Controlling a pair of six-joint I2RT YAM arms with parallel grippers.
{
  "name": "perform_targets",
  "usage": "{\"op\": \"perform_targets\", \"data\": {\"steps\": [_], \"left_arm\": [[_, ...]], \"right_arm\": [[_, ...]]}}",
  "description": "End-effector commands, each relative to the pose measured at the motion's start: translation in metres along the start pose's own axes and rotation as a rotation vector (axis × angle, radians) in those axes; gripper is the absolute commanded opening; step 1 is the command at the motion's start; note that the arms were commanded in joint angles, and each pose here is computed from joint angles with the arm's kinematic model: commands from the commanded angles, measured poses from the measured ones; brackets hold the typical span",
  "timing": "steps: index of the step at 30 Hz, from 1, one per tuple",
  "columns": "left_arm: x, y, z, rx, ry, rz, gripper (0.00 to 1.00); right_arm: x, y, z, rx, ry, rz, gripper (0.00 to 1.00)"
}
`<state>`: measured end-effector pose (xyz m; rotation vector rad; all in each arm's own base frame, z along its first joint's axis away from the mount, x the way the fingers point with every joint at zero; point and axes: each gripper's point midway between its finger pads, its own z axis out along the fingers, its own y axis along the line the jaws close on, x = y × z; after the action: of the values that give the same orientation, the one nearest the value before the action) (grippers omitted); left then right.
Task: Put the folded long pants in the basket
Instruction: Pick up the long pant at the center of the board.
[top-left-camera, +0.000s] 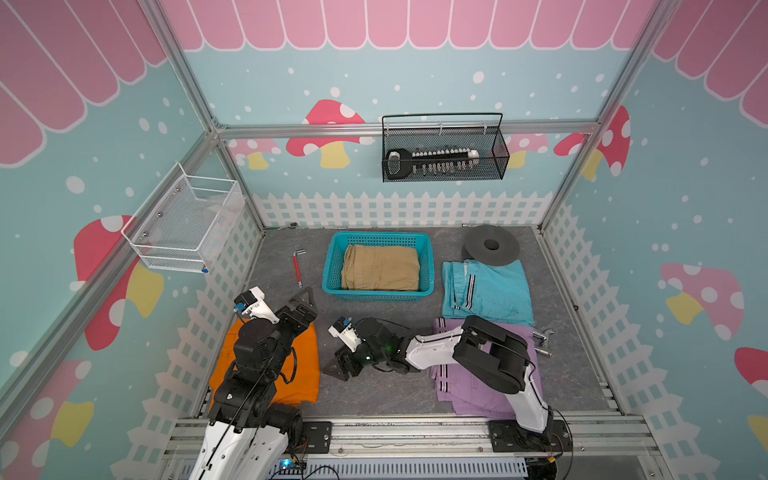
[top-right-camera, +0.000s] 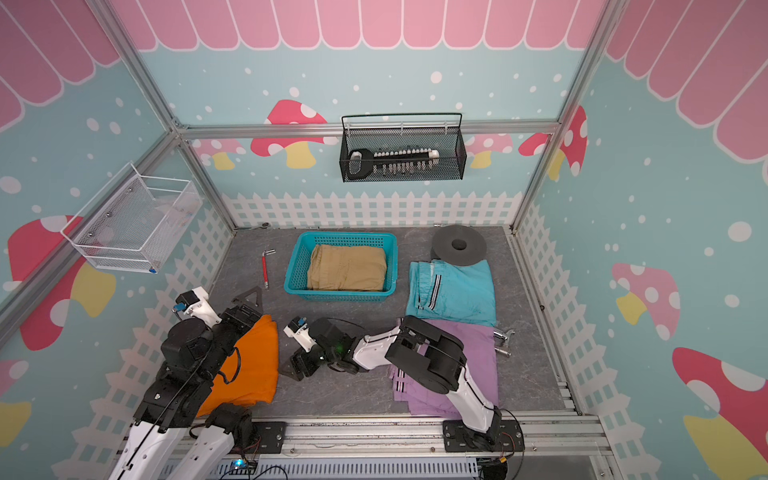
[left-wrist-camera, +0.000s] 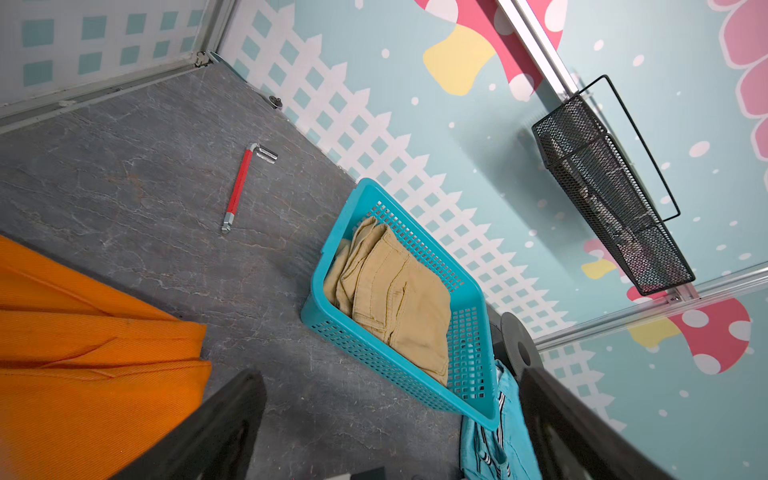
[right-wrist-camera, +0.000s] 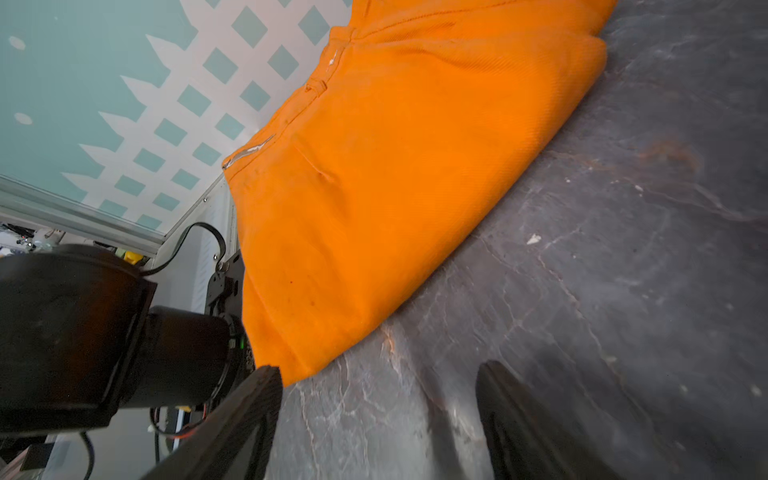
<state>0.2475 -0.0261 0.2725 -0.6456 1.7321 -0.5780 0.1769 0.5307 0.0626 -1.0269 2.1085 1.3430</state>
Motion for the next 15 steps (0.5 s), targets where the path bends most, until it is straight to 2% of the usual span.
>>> {"op": "perform_targets", "data": {"steps": [1, 15], "left_arm": [[-0.002, 0.011, -0.003, -0.058, -0.015, -0.022, 0.99], [0.000, 0.009, -0.002, -0.048, 0.000, -0.021, 0.99]], "right_arm": [[-0.006, 0.007, 0.013, -0.031, 0.003, 0.010, 0.79], [0.005, -0.022, 0.063, 0.021, 0.087, 0.078, 0.79]]}}
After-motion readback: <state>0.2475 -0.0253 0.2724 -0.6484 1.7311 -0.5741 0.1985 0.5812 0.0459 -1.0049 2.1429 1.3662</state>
